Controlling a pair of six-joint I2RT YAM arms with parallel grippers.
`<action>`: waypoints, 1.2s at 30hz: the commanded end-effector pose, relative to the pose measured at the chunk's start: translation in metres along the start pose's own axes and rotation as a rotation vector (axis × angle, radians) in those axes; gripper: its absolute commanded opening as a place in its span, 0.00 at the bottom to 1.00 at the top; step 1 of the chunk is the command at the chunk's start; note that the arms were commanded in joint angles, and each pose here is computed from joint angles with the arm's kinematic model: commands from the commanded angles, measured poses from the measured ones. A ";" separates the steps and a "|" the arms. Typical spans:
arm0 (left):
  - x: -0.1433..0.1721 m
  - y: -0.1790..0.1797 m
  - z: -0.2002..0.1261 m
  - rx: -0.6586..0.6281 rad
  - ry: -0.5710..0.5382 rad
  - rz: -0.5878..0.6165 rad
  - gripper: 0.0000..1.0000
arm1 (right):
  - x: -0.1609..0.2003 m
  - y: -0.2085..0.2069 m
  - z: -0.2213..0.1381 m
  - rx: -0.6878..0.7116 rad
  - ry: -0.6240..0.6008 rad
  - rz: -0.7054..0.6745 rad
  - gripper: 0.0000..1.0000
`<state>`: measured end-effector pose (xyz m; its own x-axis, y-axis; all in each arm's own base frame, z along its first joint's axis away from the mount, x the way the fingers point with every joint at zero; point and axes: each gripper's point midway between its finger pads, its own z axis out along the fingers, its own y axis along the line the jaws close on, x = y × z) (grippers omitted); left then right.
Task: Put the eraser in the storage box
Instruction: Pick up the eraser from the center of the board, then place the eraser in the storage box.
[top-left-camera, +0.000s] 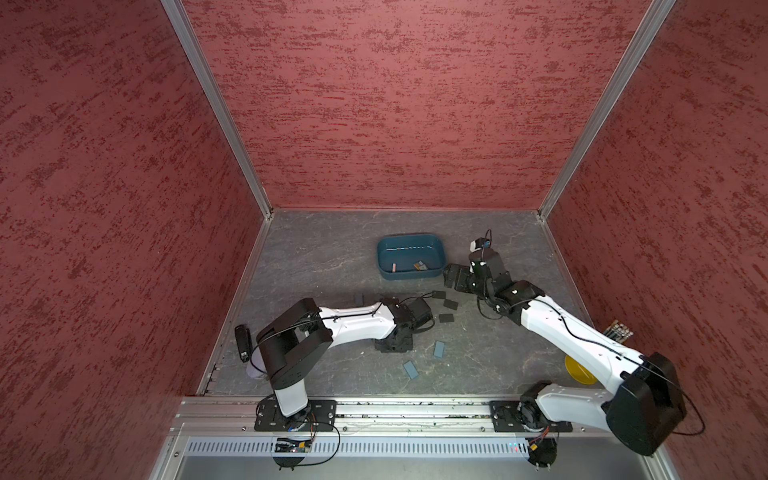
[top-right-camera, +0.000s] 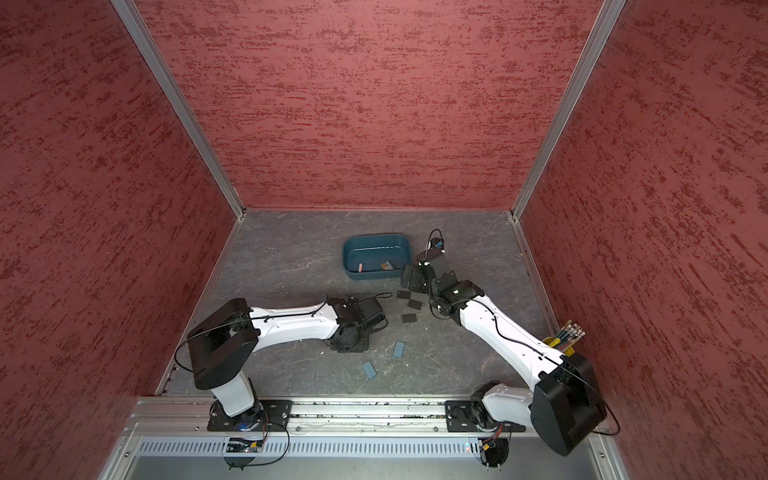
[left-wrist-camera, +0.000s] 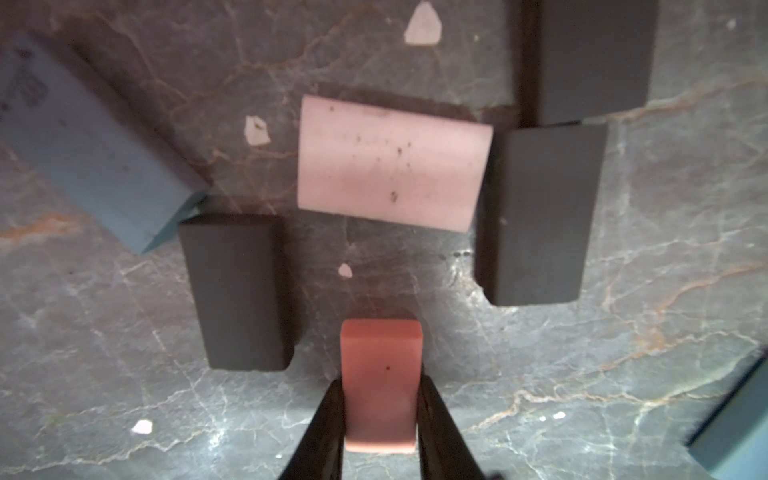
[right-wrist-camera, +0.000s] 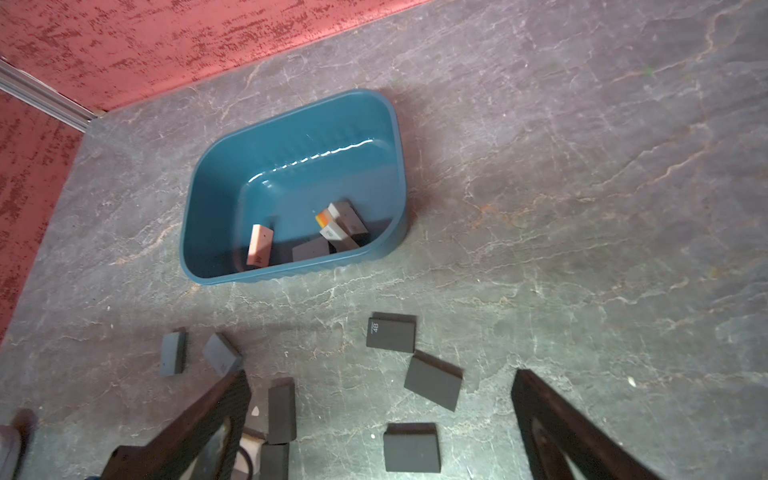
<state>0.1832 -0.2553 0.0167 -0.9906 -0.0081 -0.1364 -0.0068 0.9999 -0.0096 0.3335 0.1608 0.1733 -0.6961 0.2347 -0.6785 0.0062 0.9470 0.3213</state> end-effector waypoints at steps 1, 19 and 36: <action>0.002 0.005 0.005 -0.015 0.009 -0.002 0.28 | -0.003 0.005 -0.003 -0.038 -0.020 0.030 0.99; -0.007 0.008 -0.024 0.027 -0.059 -0.020 0.19 | 0.044 -0.016 0.017 0.008 0.072 0.053 0.99; -0.018 0.018 -0.051 0.040 -0.108 -0.032 0.19 | 0.087 -0.019 0.036 0.021 0.168 0.037 0.99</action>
<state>0.1872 -0.2444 0.0529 -0.9797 -0.0304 -0.1981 -0.0208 0.9985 -0.0506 0.2994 0.1635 0.0862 -0.8063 0.2271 -0.5462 0.0580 0.9493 0.3090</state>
